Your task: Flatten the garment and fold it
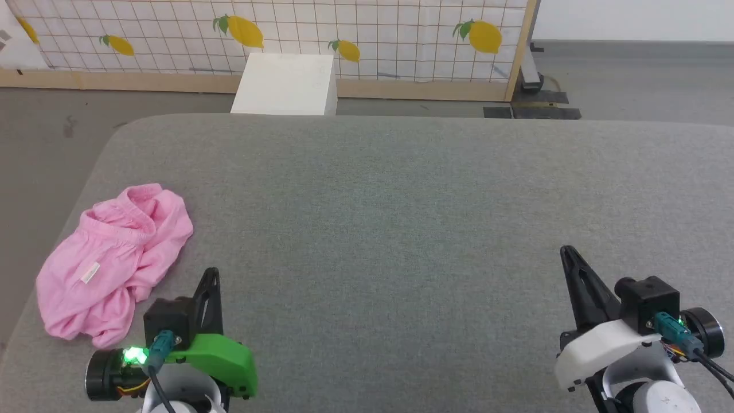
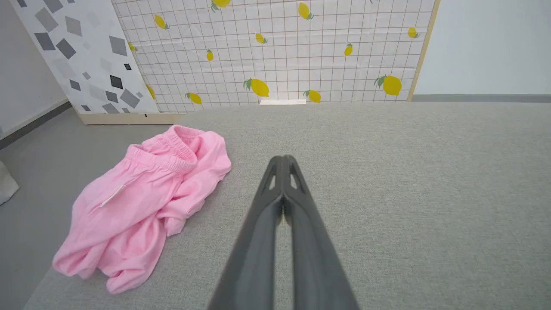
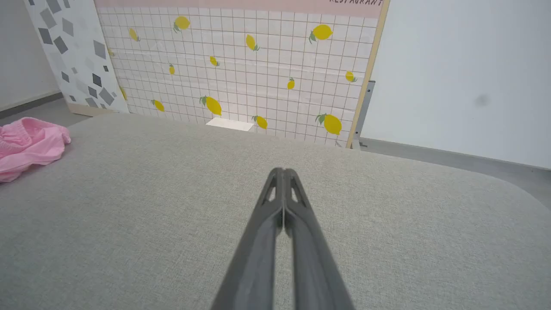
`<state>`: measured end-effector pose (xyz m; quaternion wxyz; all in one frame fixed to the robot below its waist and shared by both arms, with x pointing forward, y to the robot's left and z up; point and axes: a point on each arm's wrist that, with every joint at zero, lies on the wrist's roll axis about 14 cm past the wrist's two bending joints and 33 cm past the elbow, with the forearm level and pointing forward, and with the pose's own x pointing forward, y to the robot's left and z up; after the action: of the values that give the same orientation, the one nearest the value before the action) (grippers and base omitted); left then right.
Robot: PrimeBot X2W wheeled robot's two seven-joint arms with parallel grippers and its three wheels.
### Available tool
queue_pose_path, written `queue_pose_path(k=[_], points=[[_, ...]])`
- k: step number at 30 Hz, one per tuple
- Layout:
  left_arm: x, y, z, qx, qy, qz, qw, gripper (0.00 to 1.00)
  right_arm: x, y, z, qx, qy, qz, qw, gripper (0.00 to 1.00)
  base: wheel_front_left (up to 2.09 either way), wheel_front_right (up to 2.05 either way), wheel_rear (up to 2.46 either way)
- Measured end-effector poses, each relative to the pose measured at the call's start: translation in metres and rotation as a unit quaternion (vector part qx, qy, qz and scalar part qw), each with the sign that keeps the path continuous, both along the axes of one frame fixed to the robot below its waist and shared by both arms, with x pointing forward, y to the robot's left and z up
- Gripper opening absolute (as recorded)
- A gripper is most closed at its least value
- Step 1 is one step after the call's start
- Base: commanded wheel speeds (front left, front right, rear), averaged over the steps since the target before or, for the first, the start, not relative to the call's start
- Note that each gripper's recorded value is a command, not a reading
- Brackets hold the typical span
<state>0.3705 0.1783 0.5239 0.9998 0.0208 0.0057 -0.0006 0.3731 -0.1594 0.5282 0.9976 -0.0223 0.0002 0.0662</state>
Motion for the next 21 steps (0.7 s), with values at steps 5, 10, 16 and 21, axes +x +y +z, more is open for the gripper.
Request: queue_pose_path(k=[5,10,16,21], points=[[0.0000,0.0000,0.0000,0.000,0.000,0.000,1.000,0.00,0.0000,0.0000,0.0000,0.000,0.000,0.000,1.000,0.00,0.00,0.00,0.00],[0.0000,0.0000,0.0000,0.000,0.000,0.000,1.000,0.00,0.0000,0.0000,0.0000,0.000,0.000,0.000,1.000,0.00,0.00,0.00,0.00],[0.0000,-0.0001,0.0000,0.000,0.000,0.000,1.000,0.00,0.0000,-0.0001,0.0000,0.000,0.000,0.000,1.000,0.00,0.00,0.00,0.00],[0.0000,-0.0001,0.0000,0.000,0.000,0.000,1.000,0.00,0.0000,-0.0001,0.0000,0.000,0.000,0.000,1.000,0.00,0.00,0.00,0.00]])
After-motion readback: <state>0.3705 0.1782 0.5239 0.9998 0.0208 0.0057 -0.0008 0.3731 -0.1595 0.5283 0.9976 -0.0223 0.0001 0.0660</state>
